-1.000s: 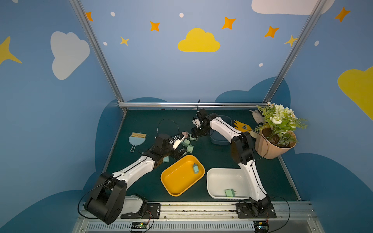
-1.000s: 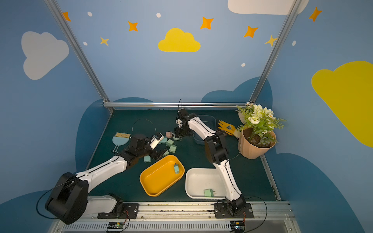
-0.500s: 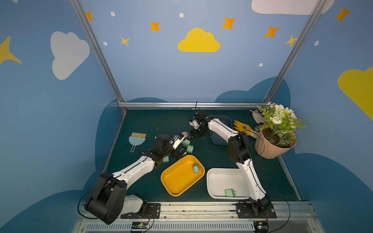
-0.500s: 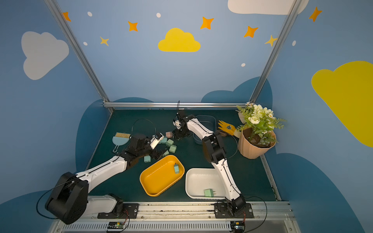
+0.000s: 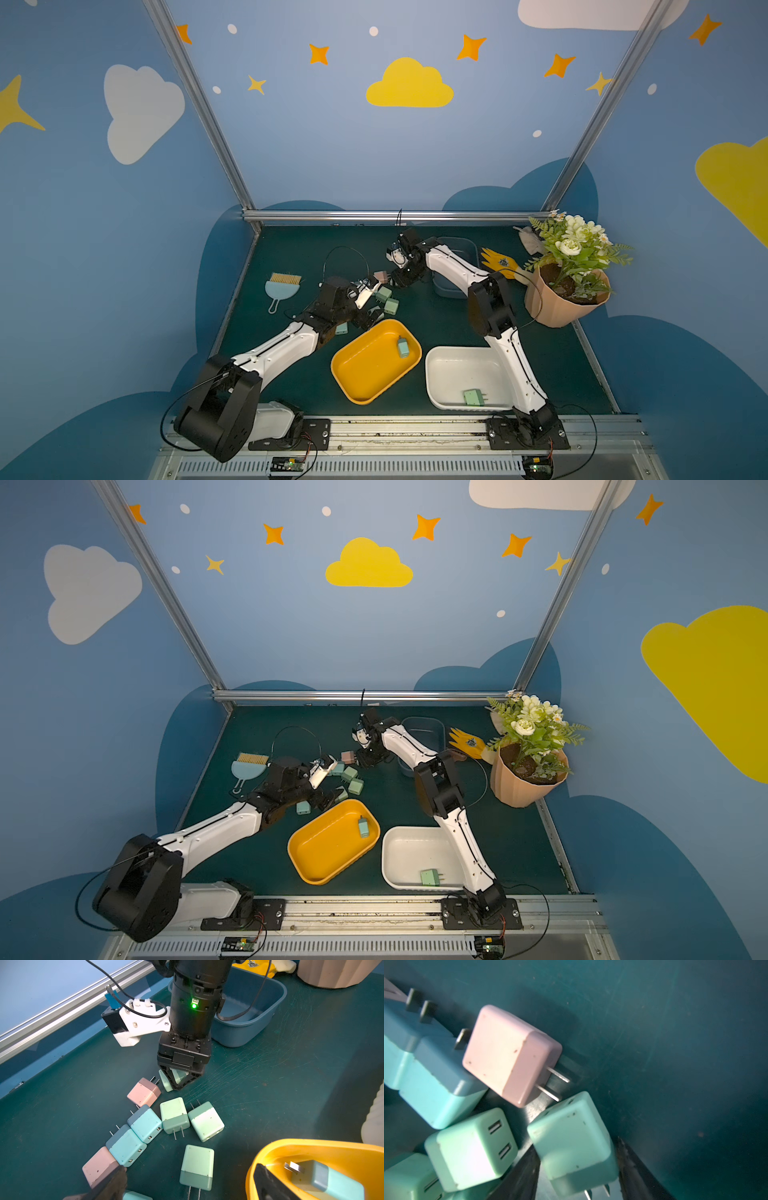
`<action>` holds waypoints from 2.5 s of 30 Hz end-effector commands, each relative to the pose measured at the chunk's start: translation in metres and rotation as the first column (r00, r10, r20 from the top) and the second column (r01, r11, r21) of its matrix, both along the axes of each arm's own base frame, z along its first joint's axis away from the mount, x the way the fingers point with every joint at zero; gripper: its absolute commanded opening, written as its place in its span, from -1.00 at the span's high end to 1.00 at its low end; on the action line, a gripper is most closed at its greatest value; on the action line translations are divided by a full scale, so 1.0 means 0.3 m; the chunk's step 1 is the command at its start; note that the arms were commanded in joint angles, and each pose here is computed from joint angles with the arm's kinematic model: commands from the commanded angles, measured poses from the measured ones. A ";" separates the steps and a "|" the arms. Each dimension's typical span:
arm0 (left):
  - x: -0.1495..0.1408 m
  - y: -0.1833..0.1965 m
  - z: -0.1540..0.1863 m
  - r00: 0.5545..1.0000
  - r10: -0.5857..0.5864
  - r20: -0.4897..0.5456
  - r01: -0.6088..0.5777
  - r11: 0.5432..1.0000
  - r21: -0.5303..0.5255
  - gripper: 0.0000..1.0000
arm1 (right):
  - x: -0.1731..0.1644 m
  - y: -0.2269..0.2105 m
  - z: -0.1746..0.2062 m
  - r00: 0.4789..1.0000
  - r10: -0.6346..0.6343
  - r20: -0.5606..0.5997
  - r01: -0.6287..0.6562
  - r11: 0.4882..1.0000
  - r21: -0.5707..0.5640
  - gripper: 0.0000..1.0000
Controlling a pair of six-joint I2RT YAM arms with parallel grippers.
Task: Place the plugs by color into the storage box
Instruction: Pick up the plug from the center of the board, then place the plug in the storage box.
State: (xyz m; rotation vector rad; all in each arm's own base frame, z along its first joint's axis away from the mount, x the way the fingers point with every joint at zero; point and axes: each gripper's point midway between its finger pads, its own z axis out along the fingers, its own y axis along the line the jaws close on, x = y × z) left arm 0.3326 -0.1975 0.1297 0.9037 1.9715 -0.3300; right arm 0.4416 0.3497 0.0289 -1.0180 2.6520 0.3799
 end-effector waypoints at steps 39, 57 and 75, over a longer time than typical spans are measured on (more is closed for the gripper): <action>-0.003 -0.026 0.023 0.999 -0.044 0.004 0.044 0.998 -0.041 -0.85 | -0.024 0.019 0.248 0.997 -0.051 0.056 0.045 0.994 0.102 0.36; -0.092 -0.156 0.124 0.984 -0.178 -0.004 0.177 0.983 -0.054 -0.71 | -0.476 -0.151 0.378 0.997 -0.082 0.014 0.081 0.995 0.052 0.37; -0.436 -0.406 0.043 0.851 -0.526 0.007 0.525 0.850 0.052 -0.64 | -0.994 -0.527 0.295 0.949 -0.304 -0.078 0.308 0.950 0.044 0.38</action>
